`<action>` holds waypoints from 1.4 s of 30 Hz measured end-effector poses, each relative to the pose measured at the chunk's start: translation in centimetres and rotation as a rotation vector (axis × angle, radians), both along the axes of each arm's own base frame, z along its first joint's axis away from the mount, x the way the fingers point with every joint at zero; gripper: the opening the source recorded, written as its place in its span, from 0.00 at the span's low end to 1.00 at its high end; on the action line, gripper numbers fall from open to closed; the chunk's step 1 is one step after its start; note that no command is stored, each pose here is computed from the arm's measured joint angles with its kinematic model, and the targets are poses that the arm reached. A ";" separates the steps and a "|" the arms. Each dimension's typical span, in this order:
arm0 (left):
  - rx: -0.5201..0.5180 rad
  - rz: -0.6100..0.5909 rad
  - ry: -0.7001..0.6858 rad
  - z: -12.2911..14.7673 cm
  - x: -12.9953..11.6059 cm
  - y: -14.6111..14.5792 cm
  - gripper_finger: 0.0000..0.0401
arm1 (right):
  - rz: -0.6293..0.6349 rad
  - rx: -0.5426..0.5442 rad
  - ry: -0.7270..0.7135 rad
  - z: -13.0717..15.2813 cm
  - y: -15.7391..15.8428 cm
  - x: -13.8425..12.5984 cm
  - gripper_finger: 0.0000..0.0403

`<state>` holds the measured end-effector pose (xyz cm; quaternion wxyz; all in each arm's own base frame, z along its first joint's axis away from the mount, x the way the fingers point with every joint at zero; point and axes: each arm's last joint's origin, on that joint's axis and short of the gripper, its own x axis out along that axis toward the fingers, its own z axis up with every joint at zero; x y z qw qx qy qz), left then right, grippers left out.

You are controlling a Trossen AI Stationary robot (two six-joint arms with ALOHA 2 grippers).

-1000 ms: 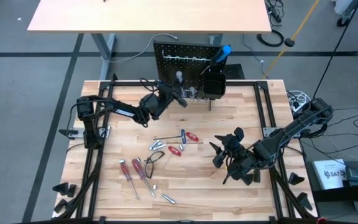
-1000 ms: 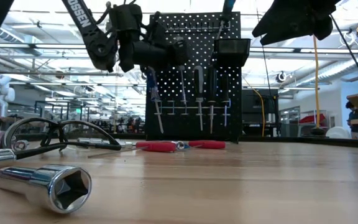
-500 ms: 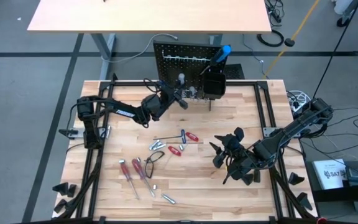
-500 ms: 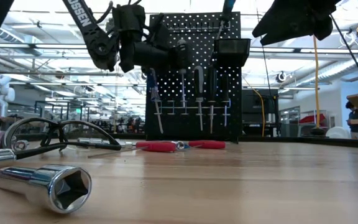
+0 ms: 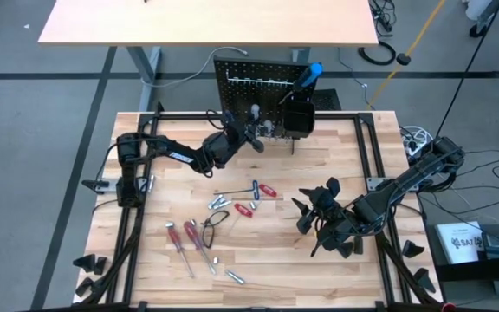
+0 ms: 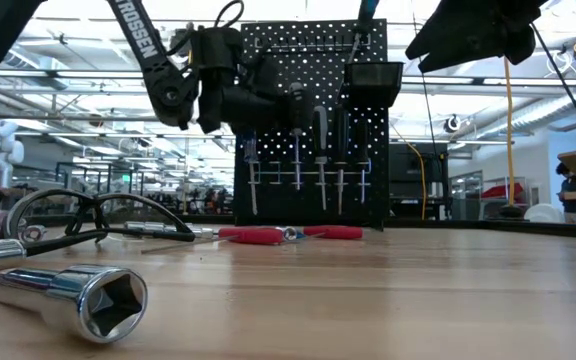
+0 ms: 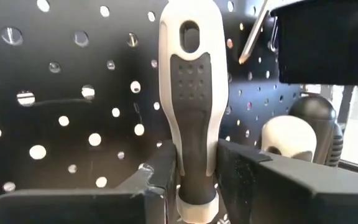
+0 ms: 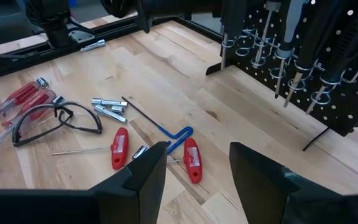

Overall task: Hang tools onto peg board
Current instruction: Hang the gray socket screwdriver onto the peg board, then hang the red screwdriver onto the peg board

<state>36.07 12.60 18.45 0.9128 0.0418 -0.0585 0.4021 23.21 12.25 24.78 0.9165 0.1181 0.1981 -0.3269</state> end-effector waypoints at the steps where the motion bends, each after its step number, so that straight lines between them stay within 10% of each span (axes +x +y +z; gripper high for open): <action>1: 0.000 0.000 0.001 0.0 0.0 0.0 0.21 | 0.000 0.000 0.000 0.0 0.0 0.0 0.42; 12: -0.033 0.000 0.101 -1.1 0.2 -0.1 0.22 | 0.001 -0.004 0.004 0.0 0.0 0.0 0.42; 23: -0.041 -0.014 0.134 -1.4 0.4 -0.7 0.58 | 0.000 0.002 -0.002 0.0 0.0 0.0 0.42; 42: 0.026 0.063 0.290 0.5 0.7 -7.3 0.60 | 0.016 0.019 0.010 0.0 0.1 0.0 0.42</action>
